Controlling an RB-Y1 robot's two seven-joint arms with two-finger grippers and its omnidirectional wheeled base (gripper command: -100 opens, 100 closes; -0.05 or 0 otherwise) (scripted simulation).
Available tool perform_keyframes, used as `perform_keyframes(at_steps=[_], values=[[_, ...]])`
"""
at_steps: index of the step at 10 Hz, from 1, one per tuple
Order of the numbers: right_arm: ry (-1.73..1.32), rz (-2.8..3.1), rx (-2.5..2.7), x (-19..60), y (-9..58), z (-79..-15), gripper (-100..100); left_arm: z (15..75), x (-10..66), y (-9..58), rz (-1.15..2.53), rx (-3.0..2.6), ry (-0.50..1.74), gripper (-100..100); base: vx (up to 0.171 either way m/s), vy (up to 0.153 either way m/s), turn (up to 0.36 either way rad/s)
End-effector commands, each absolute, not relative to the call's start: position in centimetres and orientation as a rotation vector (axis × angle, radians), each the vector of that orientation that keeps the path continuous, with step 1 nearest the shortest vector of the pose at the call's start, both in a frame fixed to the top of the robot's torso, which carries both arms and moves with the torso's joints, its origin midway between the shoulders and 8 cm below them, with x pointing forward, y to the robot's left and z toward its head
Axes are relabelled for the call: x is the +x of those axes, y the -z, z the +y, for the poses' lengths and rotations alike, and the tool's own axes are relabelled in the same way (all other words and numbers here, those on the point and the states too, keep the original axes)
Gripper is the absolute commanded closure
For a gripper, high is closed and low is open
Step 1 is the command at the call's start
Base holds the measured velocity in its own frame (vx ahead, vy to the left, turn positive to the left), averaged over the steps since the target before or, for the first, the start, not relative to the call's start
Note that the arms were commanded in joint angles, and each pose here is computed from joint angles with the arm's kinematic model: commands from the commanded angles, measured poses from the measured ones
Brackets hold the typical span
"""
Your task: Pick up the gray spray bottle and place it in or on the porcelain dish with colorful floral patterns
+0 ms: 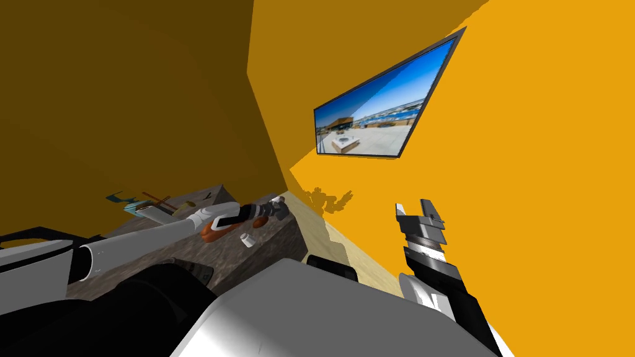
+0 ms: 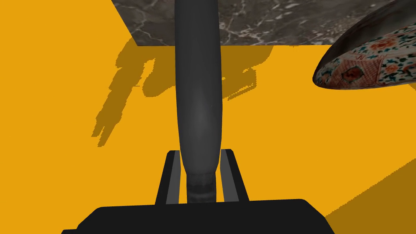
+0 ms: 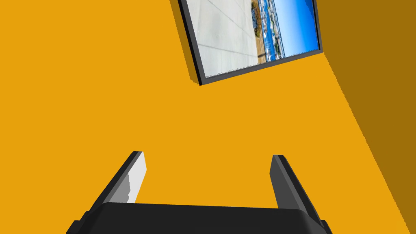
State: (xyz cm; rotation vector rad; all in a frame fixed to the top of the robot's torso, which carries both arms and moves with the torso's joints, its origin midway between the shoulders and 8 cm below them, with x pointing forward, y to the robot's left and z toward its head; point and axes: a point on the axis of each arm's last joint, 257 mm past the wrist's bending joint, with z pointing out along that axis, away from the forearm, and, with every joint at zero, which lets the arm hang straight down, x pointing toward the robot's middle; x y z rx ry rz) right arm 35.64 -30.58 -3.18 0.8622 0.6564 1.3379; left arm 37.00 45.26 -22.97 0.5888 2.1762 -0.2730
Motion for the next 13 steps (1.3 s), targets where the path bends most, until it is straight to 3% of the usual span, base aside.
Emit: perform_keyframes(at_steps=[1, 9, 13], values=[[-1.338, 0.656, 0.862, 35.6, 3.2, -30.6, 0, 45.4, 37.7, 22.0, 2.154, 0.619, 0.260, 100, -0.166, 0.062, -0.109], [-1.338, 0.657, 0.862, 35.6, 3.2, -30.6, 0, 47.6, 41.4, 15.4, 2.054, 0.755, 0.155, 100, -0.191, 0.117, -0.125], [-1.338, 0.657, 0.862, 35.6, 3.2, -30.6, 0, 49.1, 41.8, 13.3, 2.073, 0.732, 0.150, 100, -0.133, 0.112, -0.159]])
